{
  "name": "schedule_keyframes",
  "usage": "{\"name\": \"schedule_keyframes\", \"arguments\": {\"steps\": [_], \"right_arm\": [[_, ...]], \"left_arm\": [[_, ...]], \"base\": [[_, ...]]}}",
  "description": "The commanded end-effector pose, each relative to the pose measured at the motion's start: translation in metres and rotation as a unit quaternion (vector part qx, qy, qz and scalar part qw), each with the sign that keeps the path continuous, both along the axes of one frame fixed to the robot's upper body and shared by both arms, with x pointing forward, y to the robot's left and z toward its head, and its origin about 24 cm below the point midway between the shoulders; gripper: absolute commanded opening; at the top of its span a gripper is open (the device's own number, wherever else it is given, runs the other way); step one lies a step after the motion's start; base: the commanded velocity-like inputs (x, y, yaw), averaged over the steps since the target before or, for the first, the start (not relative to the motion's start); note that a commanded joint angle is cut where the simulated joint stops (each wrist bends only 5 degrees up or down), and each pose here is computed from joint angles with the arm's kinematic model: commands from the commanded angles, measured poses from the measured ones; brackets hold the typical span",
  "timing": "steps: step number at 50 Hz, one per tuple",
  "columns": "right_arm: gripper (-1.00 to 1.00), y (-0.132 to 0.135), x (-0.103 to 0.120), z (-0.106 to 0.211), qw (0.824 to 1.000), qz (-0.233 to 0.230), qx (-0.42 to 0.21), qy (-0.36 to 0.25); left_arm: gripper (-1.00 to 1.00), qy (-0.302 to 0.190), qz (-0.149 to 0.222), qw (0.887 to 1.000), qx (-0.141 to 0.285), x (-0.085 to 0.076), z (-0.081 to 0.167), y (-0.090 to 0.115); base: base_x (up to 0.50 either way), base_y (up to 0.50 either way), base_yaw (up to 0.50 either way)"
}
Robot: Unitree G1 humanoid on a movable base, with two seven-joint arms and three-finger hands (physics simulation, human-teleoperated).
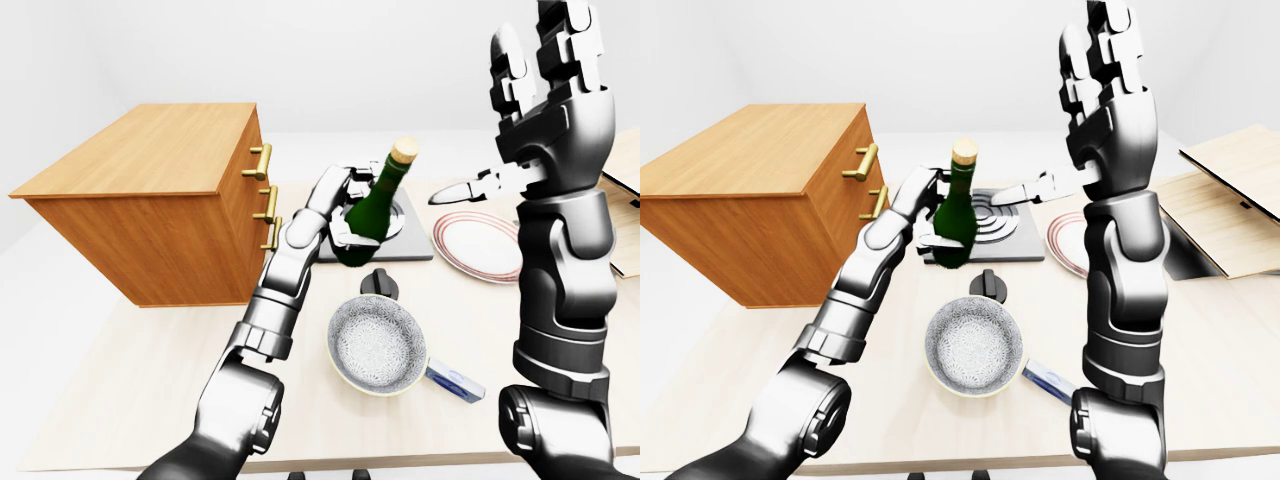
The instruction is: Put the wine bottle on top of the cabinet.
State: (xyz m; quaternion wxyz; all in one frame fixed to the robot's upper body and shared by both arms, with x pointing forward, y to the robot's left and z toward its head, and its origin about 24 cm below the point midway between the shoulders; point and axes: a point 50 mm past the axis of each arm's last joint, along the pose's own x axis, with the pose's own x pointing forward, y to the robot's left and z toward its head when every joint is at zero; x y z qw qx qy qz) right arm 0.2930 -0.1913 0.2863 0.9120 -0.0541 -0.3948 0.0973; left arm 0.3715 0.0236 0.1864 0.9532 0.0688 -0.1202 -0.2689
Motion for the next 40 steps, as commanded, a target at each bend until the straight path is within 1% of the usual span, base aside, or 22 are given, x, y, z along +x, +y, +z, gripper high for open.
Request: {"name": "schedule_keyframes", "arguments": {"steps": [1, 7, 13, 17, 23, 27, 30, 36, 39, 40], "right_arm": [[1.0, -0.007, -0.014, -0.002, 1.0, -0.01, 0.0, -0.014], [1.0, -0.009, -0.015, -0.016, 1.0, -0.013, 0.006, 0.007], [1.0, -0.011, -0.015, -0.028, 0.999, -0.016, 0.012, 0.028], [1.0, -0.014, -0.018, -0.035, 0.999, -0.019, 0.017, 0.036], [1.0, -0.014, -0.016, -0.044, 0.998, -0.019, 0.022, 0.054], [1.0, -0.014, -0.014, -0.049, 0.997, -0.019, 0.024, 0.065], [1.0, -0.014, -0.013, -0.051, 0.997, -0.018, 0.025, 0.069], [1.0, -0.015, -0.013, -0.052, 0.997, -0.019, 0.028, 0.072], [1.0, -0.016, -0.013, -0.053, 0.997, -0.02, 0.028, 0.072], [1.0, -0.017, -0.013, -0.054, 0.997, -0.02, 0.028, 0.075]], "left_arm": [[-1.0, -0.021, 0.004, 1.0, -0.009, 0.0, 0.013, 0.002], [-1.0, -0.049, 0.001, 0.999, -0.014, 0.0, 0.03, 0.005], [-1.0, -0.061, -0.004, 0.998, -0.022, 0.0, 0.041, 0.005], [-1.0, -0.079, -0.008, 0.997, -0.027, 0.001, 0.056, 0.005], [-1.0, -0.106, -0.014, 0.994, -0.031, 0.0, 0.078, 0.003], [-1.0, -0.113, -0.016, 0.993, -0.033, 0.0, 0.085, 0.004], [-1.0, -0.128, -0.018, 0.991, -0.035, -0.002, 0.093, 0.003], [-1.0, -0.144, -0.018, 0.989, -0.035, -0.002, 0.109, 0.004], [-1.0, -0.159, -0.018, 0.987, -0.032, -0.002, 0.121, 0.005], [-1.0, -0.172, -0.018, 0.985, -0.031, -0.003, 0.13, 0.007]], "base": [[0.0, 0.0, 0.0], [0.0, 0.0, 0.0], [0.0, 0.0, 0.0], [0.0, 0.0, 0.0], [0.0, 0.0, 0.0], [0.0, 0.0, 0.0], [0.0, 0.0, 0.0], [0.0, 0.0, 0.0], [0.0, 0.0, 0.0], [0.0, 0.0, 0.0]]}}
